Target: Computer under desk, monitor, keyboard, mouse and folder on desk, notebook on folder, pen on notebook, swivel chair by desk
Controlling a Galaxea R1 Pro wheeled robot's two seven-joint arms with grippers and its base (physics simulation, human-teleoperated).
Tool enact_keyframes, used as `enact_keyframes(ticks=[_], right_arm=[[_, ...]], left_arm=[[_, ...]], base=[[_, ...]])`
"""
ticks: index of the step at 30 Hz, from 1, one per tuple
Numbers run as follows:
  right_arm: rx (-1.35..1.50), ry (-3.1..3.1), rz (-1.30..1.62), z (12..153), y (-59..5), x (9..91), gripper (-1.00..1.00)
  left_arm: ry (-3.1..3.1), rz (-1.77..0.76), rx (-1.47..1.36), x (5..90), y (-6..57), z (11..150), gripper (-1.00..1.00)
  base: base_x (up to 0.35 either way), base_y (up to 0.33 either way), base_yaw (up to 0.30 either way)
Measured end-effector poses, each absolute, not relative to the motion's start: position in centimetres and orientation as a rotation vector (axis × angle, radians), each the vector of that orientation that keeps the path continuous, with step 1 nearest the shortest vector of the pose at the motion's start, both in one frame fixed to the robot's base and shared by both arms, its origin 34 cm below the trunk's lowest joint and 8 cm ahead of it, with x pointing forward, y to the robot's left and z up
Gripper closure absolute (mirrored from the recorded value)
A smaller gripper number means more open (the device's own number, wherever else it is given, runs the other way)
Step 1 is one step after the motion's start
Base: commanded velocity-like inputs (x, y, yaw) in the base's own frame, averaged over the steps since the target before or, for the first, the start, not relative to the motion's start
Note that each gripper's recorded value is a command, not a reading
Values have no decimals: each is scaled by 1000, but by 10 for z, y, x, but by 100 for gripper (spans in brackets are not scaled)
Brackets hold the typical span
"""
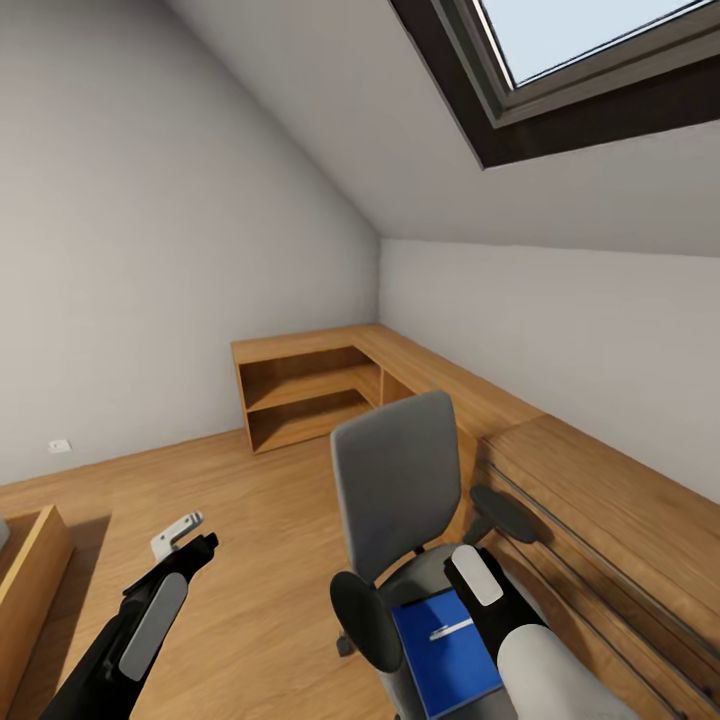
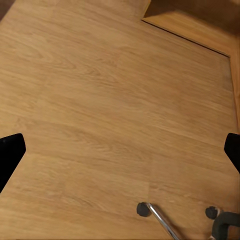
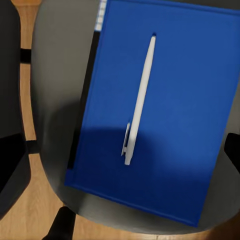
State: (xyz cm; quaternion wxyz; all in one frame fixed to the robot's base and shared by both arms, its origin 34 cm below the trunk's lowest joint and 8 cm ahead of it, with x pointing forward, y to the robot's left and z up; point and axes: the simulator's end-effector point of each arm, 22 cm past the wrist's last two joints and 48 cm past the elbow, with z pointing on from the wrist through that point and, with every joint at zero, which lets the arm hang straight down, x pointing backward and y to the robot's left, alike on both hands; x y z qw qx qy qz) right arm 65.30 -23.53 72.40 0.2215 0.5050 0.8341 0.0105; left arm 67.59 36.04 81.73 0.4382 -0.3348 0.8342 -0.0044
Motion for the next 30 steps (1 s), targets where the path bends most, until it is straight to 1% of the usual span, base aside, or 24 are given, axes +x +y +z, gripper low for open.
enact_keyframes(ticks=[13,30], right_arm=[[1396,2301,37,705,-235,655,-100],[1404,2298,24,677,-239,653,-100]], left_arm=[[1982,-55,-804,692,357,842,-100],[1981,-70,-815,692,355,814,-100]], base=[[0,0,0],[0,0,0]])
